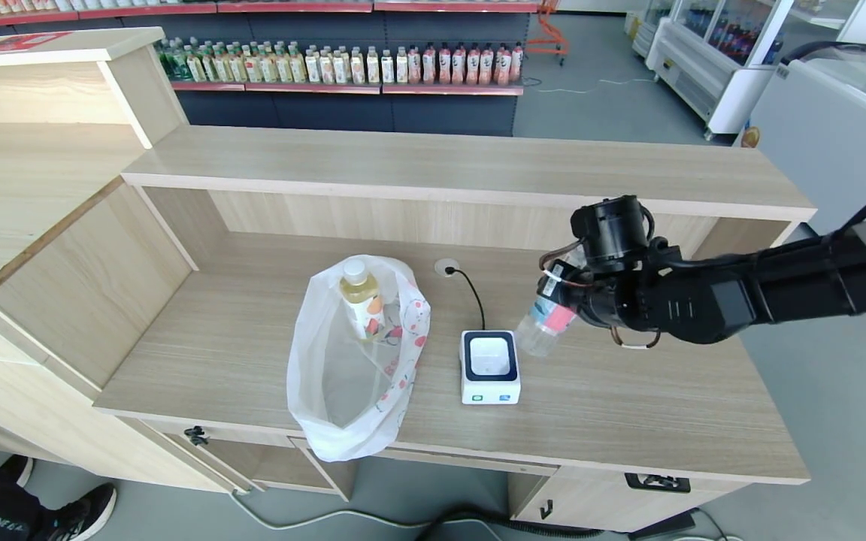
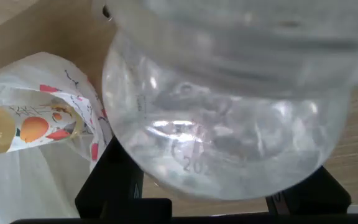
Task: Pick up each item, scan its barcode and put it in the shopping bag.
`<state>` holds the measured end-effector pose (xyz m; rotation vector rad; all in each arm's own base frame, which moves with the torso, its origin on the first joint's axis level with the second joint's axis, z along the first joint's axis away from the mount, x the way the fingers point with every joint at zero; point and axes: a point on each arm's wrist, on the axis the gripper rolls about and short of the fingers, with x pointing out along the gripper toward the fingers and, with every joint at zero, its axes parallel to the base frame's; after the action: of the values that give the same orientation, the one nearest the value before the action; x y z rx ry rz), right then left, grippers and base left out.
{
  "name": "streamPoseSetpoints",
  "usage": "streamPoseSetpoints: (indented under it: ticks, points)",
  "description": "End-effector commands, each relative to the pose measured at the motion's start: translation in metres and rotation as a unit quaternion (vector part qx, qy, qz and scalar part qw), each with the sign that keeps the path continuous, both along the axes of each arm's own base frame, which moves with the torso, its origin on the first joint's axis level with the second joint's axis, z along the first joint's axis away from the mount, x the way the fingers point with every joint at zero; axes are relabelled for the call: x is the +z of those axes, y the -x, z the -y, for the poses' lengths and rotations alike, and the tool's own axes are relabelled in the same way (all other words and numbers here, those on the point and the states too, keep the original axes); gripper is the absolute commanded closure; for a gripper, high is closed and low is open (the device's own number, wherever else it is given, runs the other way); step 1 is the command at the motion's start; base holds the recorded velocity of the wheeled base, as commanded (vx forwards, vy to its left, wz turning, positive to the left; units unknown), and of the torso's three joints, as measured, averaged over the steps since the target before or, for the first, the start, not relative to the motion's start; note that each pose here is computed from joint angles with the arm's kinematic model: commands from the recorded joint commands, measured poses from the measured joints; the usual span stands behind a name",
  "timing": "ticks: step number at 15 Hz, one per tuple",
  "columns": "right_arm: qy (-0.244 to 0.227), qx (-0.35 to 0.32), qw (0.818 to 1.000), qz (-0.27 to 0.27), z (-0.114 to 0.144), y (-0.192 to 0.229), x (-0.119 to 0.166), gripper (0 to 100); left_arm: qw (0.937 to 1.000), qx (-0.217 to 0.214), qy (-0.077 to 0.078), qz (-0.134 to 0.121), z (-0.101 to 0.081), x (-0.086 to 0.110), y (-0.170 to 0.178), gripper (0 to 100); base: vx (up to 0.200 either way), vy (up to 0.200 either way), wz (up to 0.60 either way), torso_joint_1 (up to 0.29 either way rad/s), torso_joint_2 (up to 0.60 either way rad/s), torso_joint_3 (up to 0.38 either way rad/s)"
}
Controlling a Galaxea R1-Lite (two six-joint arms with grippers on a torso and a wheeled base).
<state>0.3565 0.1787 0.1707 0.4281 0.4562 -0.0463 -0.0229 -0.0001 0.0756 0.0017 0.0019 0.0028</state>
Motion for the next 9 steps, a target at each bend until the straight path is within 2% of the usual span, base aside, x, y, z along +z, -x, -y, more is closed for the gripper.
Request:
streamPoseSetpoints:
  ticks: [1, 5, 9]
  points:
    - [0.042, 0.022, 0.998, 0.041, 0.016, 0.032, 0.011, 100, 1.0, 0.0, 0.0, 0.0, 0.0, 0.0, 0.0, 0, 0.0, 0.0, 0.0, 0.0, 0.0, 0.0]
    - [0.07, 0.066, 0.994, 0.057, 0.003, 0.053, 0.005, 100, 1.0, 0.0, 0.0, 0.0, 0.0, 0.0, 0.0, 0, 0.0, 0.0, 0.0, 0.0, 0.0, 0.0]
    - [0.069, 0.073, 0.993, 0.06, 0.0, 0.056, 0.007, 100, 1.0, 0.0, 0.0, 0.0, 0.0, 0.0, 0.0, 0, 0.0, 0.2, 0.0, 0.002, 0.0, 0.001]
